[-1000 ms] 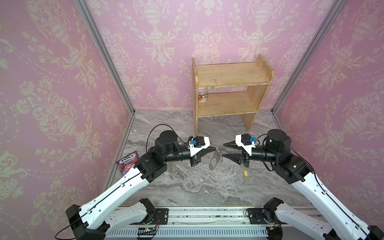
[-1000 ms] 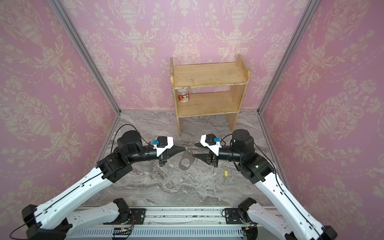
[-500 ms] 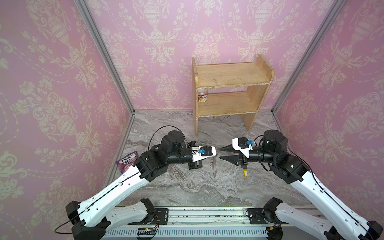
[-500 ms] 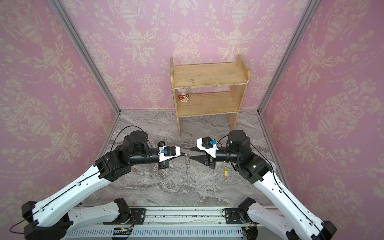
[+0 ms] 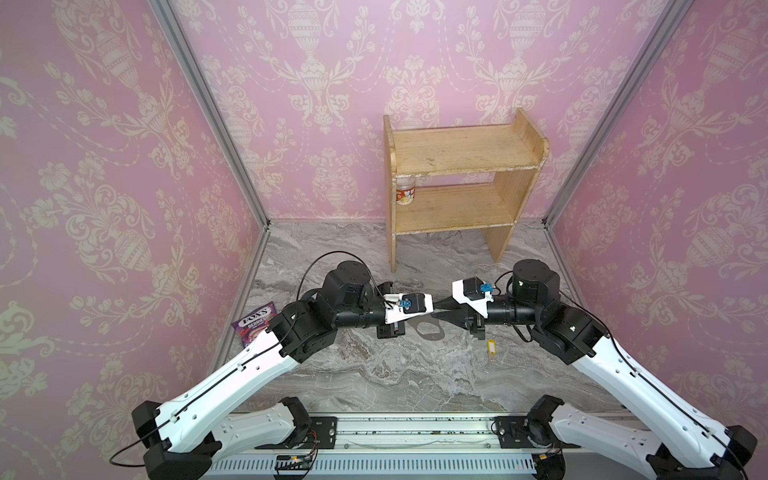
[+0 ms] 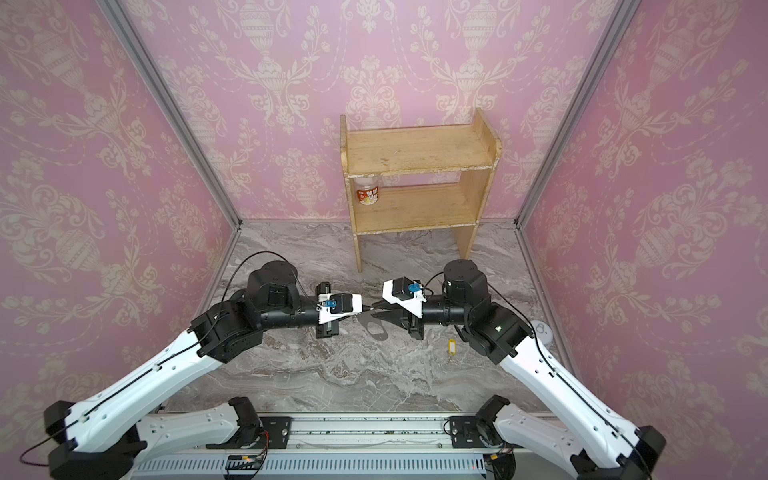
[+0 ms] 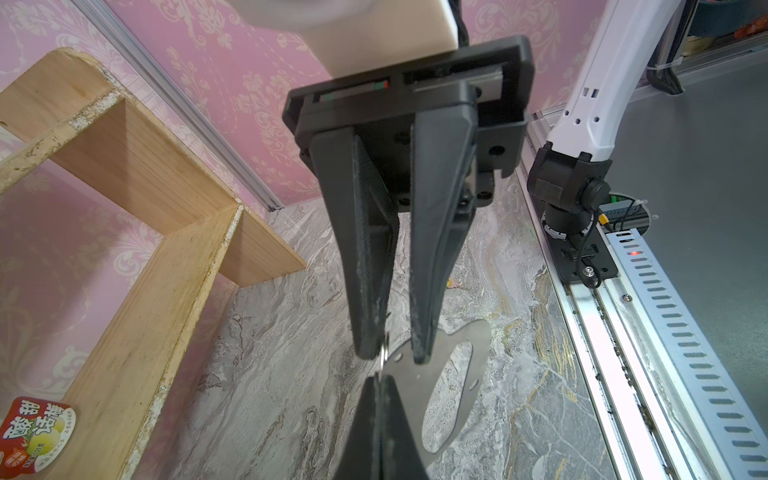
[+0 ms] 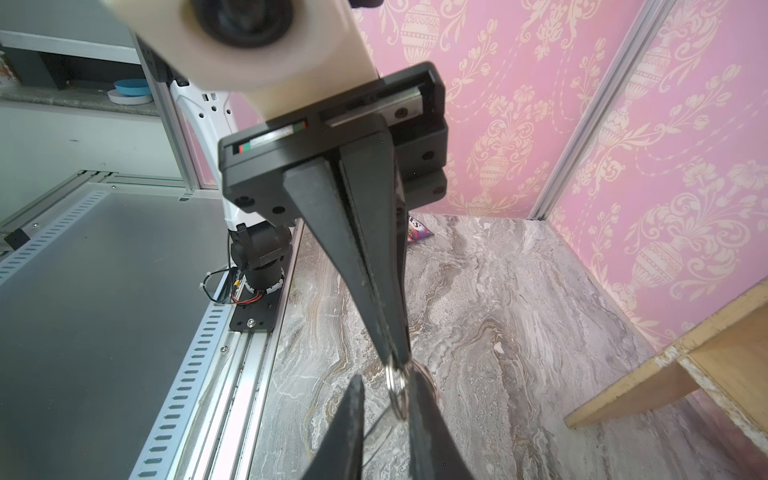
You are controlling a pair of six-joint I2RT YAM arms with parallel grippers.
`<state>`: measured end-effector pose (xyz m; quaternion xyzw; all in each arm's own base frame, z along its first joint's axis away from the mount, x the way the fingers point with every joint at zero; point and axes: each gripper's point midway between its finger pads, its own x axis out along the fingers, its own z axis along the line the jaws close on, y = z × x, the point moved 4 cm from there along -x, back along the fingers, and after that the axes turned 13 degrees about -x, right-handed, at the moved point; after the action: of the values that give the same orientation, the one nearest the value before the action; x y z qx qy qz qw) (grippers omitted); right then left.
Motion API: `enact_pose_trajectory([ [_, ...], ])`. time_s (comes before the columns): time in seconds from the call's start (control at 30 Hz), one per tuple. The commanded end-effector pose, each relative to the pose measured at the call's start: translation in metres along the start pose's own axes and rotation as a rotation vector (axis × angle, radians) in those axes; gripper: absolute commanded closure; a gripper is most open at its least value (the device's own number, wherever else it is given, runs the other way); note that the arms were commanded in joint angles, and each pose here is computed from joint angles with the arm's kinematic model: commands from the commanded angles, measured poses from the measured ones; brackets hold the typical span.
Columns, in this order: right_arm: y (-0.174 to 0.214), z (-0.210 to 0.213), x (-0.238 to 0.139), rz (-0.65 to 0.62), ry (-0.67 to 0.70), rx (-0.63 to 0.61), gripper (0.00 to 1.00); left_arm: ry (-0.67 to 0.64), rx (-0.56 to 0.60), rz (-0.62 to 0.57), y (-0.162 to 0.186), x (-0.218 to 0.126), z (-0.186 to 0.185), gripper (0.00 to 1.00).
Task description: Put the keys on the keyring
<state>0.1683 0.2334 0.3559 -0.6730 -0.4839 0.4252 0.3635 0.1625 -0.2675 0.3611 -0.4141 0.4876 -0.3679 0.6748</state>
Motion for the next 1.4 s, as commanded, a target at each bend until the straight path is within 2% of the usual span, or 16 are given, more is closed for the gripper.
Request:
enact_pose_trajectory([
  [0.0,-0.009,-0.005,-0.002,-0.003,0.023,-0.033,0.84,-0.008,0.037,-0.043,-0.017,-0.009,-0.001,1.0],
  [0.43,-0.007,-0.004,-0.002,0.004,0.02,-0.021,1.0,-0.005,0.032,-0.067,-0.023,-0.012,-0.001,1.0],
  [0.63,-0.01,-0.007,-0.003,-0.016,0.049,-0.003,1.0,-0.024,0.015,-0.065,-0.019,-0.009,0.001,0.99],
  [0.83,-0.018,-0.011,-0.007,-0.047,0.086,0.037,1.0,-0.072,-0.011,-0.095,-0.017,-0.01,0.005,0.75],
  [0.9,-0.018,-0.012,-0.006,-0.052,0.083,0.062,1.0,-0.088,-0.018,-0.118,-0.019,-0.012,0.006,0.72],
  [1.1,-0.021,-0.011,-0.01,-0.105,0.104,0.097,1.0,-0.108,-0.052,-0.149,-0.019,-0.015,0.007,0.64],
  [1.37,-0.032,-0.014,-0.021,-0.208,0.162,0.102,1.0,-0.081,-0.094,-0.202,-0.022,-0.009,0.005,0.64],
])
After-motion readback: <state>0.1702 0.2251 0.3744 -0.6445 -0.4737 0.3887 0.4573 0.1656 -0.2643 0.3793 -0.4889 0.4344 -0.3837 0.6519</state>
